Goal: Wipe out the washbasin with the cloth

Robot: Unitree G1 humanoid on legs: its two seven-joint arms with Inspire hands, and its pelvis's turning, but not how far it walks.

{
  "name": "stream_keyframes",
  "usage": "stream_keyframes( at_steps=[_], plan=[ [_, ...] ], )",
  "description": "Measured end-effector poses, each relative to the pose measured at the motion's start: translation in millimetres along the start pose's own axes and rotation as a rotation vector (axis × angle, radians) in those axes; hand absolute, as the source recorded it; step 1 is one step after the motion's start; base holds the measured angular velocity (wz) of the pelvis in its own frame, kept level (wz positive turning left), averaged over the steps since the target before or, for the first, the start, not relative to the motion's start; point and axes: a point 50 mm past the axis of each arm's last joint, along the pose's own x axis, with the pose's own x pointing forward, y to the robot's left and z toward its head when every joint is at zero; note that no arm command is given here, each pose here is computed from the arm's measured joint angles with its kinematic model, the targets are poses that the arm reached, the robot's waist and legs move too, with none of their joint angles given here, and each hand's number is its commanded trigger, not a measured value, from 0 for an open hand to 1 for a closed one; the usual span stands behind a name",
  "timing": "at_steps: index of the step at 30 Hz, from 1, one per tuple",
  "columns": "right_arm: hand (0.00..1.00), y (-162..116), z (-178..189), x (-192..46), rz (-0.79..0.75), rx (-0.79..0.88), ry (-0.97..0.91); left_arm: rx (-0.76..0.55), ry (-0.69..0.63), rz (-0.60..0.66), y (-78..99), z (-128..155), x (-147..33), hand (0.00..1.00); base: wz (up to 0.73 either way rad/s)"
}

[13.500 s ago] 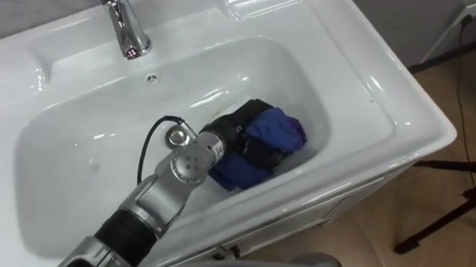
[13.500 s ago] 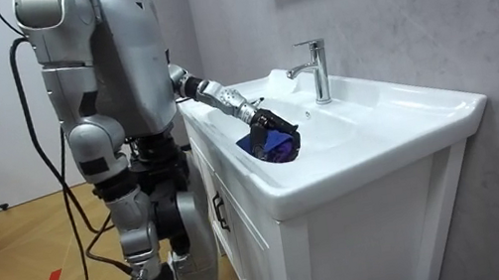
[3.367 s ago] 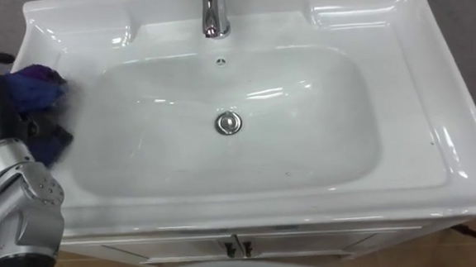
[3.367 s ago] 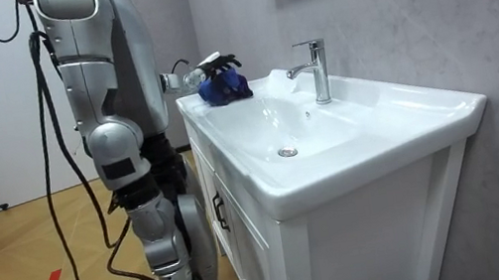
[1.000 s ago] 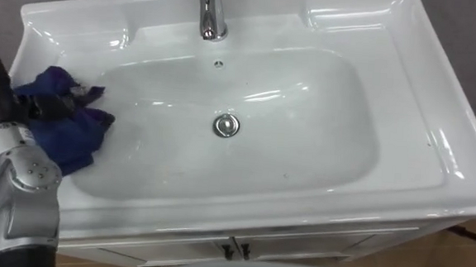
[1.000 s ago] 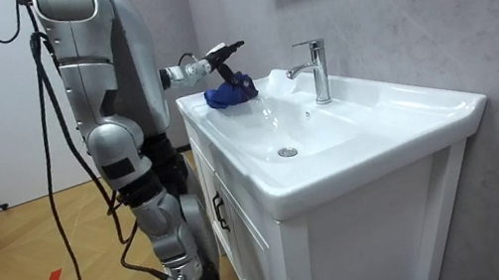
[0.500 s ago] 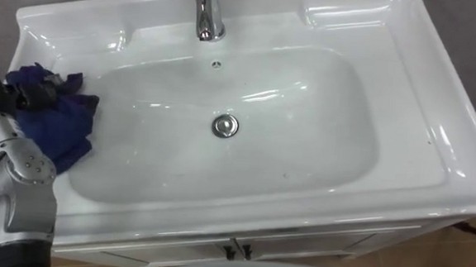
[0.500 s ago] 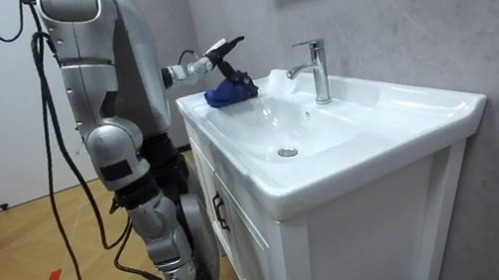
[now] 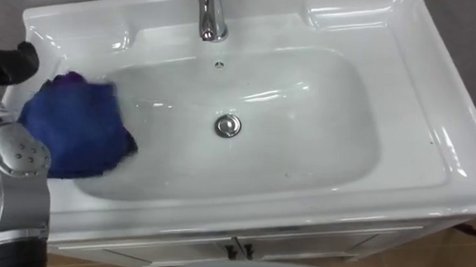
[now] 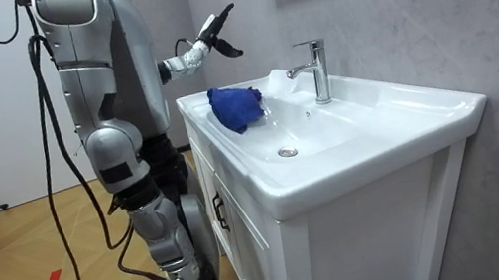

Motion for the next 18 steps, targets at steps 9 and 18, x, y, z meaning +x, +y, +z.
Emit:
stream_keyframes(
  at_steps=[9,18],
  plan=[
    [0.00,2.6,0.2,-0.3,0.023,0.004,-0.015,-0.027,-0.019,0.069,6.7,5.1,11.4,0.00,0.00],
    [0.00,0.2,-3.3,-0.5,0.006,0.005,-0.006,-0.051,-0.085,0.211,25.4,20.0,25.6,0.00,-0.01]
  ],
)
